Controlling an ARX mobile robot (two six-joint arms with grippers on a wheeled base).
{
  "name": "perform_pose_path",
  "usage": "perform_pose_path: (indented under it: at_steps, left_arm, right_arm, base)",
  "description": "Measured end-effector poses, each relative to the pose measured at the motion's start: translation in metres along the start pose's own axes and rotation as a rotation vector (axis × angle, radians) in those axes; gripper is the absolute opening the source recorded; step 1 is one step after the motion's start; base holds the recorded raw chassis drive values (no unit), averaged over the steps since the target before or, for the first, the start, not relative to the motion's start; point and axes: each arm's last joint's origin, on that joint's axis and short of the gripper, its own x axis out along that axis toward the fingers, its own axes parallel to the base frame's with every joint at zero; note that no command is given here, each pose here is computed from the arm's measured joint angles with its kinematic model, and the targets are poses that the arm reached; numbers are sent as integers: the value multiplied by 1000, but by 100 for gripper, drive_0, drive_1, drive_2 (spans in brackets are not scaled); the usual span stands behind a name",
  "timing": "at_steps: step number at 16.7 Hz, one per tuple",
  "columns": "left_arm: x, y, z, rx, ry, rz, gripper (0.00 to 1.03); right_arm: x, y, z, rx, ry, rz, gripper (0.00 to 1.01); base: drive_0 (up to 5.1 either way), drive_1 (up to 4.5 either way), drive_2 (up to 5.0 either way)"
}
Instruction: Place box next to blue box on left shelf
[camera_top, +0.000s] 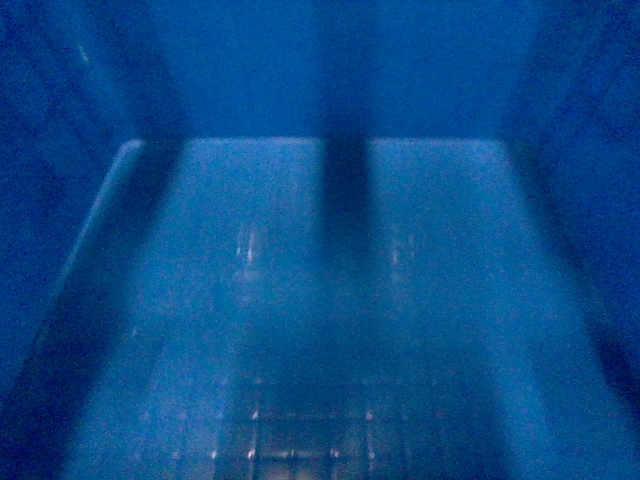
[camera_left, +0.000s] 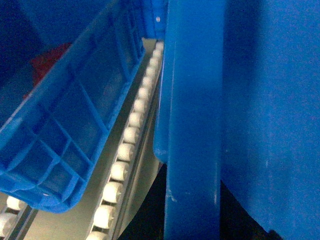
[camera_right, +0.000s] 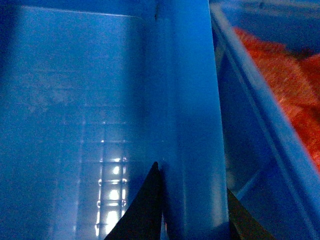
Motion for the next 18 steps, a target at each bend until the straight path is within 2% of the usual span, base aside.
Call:
perform_pose_path:
  at_steps: [1,2,3,4,7,8,11,12,13,14,15,16,17,18]
  left_arm:
    - [11,2,-5,10,41,-9,11]
    - [23,3,-13,2,90,-23,11]
    - [31,3,-15,-12,103,-34,11]
    - [34,2,-15,-3,112,-41,11]
    - [47,-4,-20,-10,158,-58,10]
    - [53,-6,-17,-30,167,-64,10]
    - [65,-6,-16,-53,218,-77,9]
    - [76,-6,-18,-68,310,-88,9]
    - [77,-4,-17,-67,315,-88,9]
    - [76,-3,-16,-74,307,-83,14]
    - [75,-3,-13,-92,275,-56,23]
    - [74,-3,-9,-101,219,-39,35]
    - [71,-6,-6,-95,135,-33,44]
    - [68,-7,-1,-111,63,-26,54]
  right_arm:
    - [10,2,-7,19,55,15,16]
    - [21,4,-13,39,100,43,15]
    - [28,5,-16,46,118,50,12]
    - [35,2,-18,70,142,53,12]
    - [52,-1,-17,96,186,52,11]
    - [59,-2,-16,85,190,43,11]
    - [61,-3,-16,77,201,36,11]
    - [66,1,-14,41,229,18,11]
    - [65,2,-14,43,239,20,11]
    - [64,2,-14,44,245,16,11]
    - [61,3,-14,42,256,14,14]
    - [58,5,-14,4,259,-24,23]
    - [57,4,-14,-12,259,-46,33]
    - [55,3,-11,-9,234,-61,44]
  base:
    - [0,0,0]
    - [0,0,0]
    - [0,0,0]
    - [0,0,0]
    - [0,0,0]
    - [0,0,0]
    - [0,0,0]
    - [0,0,0]
    - [0,0,0]
    - [0,0,0]
    - [0,0,0]
    - [0,0,0]
    - [0,0,0]
    - [0,0,0]
